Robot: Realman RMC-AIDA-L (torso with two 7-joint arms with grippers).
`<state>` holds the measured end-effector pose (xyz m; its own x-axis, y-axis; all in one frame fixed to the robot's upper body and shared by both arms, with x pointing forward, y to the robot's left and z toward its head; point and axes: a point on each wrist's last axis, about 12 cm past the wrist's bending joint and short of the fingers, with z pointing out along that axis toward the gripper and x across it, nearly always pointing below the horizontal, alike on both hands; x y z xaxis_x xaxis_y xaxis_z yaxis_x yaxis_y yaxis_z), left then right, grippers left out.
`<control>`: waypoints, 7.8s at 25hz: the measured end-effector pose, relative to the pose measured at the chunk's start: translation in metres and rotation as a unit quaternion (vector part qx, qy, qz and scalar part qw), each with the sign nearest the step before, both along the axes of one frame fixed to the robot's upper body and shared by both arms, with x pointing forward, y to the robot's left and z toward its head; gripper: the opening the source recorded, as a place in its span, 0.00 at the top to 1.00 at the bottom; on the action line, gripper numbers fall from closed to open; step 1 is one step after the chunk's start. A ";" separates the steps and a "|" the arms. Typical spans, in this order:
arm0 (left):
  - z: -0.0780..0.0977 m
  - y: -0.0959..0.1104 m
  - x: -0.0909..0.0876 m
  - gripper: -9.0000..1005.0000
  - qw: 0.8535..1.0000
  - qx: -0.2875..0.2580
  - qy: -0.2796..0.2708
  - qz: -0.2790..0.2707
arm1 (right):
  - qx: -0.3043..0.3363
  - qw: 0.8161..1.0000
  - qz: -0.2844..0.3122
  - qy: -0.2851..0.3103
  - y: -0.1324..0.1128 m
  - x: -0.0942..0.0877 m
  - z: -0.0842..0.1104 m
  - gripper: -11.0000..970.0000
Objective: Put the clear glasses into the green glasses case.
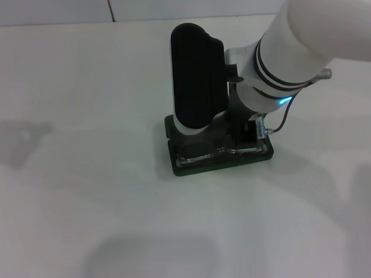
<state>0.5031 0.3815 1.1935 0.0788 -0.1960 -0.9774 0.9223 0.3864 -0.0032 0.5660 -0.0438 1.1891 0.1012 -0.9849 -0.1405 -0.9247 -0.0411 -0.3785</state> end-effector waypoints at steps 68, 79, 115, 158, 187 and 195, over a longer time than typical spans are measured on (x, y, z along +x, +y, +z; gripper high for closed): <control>-0.070 -0.210 0.119 0.84 0.932 0.240 0.267 -0.043 | 0.589 0.753 -0.289 -0.046 -0.356 -0.058 -0.024 0.88; -0.086 -0.222 0.112 0.84 0.924 0.258 0.279 -0.044 | 0.593 0.751 -0.288 -0.042 -0.354 -0.058 -0.032 0.88; -0.099 -0.221 0.112 0.84 0.919 0.273 0.285 -0.018 | 0.602 0.746 -0.280 -0.044 -0.350 -0.051 -0.032 0.88; -0.100 -0.224 0.106 0.84 0.920 0.266 0.284 -0.037 | 0.613 0.738 -0.280 -0.047 -0.351 -0.054 -0.036 0.88; -0.128 -0.221 0.061 0.84 0.911 0.276 0.278 -0.126 | 0.621 0.734 -0.272 -0.040 -0.349 -0.057 -0.037 0.88; -0.103 -0.232 0.052 0.84 0.922 0.242 0.232 -0.196 | 0.621 0.738 -0.262 -0.036 -0.350 -0.063 -0.039 0.88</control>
<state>0.5546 0.1493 1.0905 -0.3538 0.3467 -0.8687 0.9341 0.0827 -0.3474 0.5030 -0.3940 1.1503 -0.1969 -0.0071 -0.9804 -0.6657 0.7351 0.1283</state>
